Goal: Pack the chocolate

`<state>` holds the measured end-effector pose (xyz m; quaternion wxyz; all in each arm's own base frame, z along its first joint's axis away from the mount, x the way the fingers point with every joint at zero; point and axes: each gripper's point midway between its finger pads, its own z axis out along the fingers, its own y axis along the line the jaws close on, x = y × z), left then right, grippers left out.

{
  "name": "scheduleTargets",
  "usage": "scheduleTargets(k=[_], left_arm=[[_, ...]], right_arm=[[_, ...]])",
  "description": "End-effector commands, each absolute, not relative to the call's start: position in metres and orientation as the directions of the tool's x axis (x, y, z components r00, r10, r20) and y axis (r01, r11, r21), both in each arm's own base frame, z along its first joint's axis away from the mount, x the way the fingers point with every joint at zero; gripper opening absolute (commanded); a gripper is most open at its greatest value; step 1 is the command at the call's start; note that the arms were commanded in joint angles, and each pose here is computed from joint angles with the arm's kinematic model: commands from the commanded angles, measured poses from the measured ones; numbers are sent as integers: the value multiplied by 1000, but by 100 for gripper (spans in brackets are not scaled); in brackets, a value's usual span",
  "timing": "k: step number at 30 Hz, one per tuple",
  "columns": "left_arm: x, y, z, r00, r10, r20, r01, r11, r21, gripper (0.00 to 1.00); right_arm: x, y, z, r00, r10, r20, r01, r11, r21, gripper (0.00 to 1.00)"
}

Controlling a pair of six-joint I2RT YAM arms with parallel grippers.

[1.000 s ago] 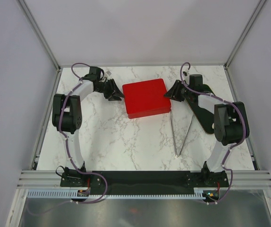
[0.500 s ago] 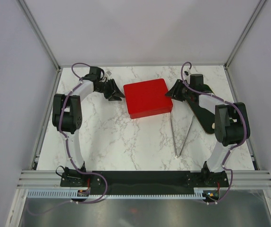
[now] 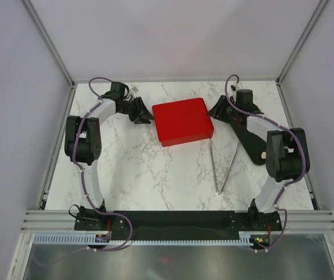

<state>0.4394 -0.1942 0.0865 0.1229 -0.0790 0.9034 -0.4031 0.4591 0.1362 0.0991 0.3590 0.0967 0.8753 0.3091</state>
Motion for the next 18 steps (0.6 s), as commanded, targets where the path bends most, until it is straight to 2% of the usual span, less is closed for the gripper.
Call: scheduleTargets(k=[1, 11, 18], left_arm=[[448, -207, 99, -955, -217, -200, 20, 631, -776, 41], [450, -217, 95, -957, -211, -196, 24, 621, -783, 36], [452, -222, 90, -959, -210, -189, 19, 620, -784, 28]], right_arm=[[475, 132, 140, -651, 381, -657, -117, 804, 582, 53], [473, 143, 113, -711, 311, -631, -155, 806, 572, 55], [468, 147, 91, -746, 265, -611, -154, 824, 545, 57]])
